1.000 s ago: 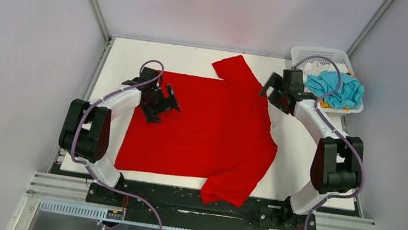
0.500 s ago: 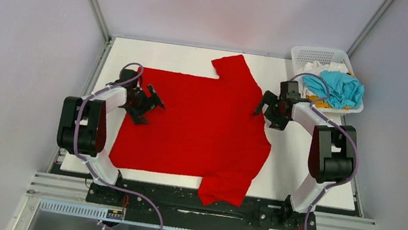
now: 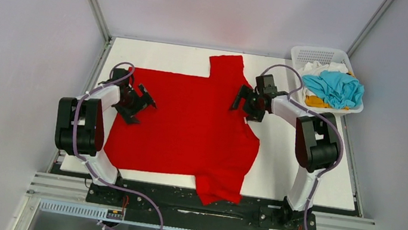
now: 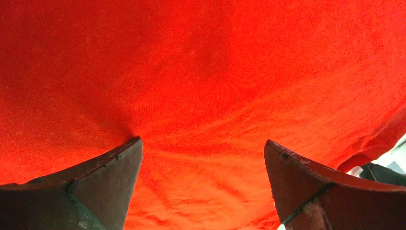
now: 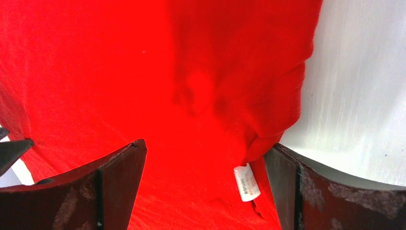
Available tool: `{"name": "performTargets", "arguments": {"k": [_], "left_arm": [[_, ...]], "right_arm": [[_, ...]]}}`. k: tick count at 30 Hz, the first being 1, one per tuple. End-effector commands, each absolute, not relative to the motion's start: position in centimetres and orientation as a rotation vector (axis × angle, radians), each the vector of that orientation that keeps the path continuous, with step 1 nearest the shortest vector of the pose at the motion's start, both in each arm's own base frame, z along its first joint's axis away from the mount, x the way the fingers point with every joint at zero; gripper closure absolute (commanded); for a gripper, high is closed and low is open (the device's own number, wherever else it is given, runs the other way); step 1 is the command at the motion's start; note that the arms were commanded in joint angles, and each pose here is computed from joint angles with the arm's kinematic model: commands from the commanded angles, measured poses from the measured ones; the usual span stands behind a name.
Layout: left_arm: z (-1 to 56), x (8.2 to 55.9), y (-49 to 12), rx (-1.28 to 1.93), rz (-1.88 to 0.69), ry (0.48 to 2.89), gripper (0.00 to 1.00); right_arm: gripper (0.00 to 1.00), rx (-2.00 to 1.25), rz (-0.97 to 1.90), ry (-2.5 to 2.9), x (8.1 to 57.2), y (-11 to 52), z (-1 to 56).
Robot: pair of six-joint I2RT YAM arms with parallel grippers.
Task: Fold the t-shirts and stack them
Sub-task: Flatten out the tshirt
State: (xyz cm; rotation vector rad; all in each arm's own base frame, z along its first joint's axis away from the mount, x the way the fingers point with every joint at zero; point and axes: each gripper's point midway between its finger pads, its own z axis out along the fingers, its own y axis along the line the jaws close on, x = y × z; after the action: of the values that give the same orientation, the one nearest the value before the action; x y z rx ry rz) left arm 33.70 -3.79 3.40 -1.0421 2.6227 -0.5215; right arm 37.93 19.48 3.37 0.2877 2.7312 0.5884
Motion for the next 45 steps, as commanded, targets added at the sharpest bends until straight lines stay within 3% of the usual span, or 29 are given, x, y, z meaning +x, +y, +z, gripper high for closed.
{"name": "performTargets", "arguments": {"k": [1,10,15,22,30,36,45], "left_arm": [[4.1,34.0,-2.4,-1.023,-0.432,2.601,0.01],[4.7,33.8,-1.7,-1.027,-0.382,2.586,0.01],[4.9,33.7,-1.7,-1.028,-0.385,2.581,0.01],[5.7,33.7,-2.1,-1.014,-0.425,2.558,0.01],[8.6,35.5,-4.3,-0.922,-0.538,2.504,0.01],[7.4,35.8,-6.4,-0.869,-0.543,2.587,0.01],[4.4,36.3,-9.2,-0.828,-0.53,2.722,0.01]], "right_arm": [[0.01,0.352,0.541,2.725,39.6,19.3,2.7],[0.0,0.571,0.161,2.775,36.7,12.7,0.7],[0.01,0.685,0.263,2.741,35.8,11.7,1.8],[0.01,0.765,0.113,2.612,36.6,8.4,5.0],[0.01,0.431,0.421,2.517,39.1,14.4,10.4],[0.01,0.259,0.466,2.644,38.6,20.3,7.6],[0.0,0.366,0.4,2.741,40.6,20.4,4.6]]}}
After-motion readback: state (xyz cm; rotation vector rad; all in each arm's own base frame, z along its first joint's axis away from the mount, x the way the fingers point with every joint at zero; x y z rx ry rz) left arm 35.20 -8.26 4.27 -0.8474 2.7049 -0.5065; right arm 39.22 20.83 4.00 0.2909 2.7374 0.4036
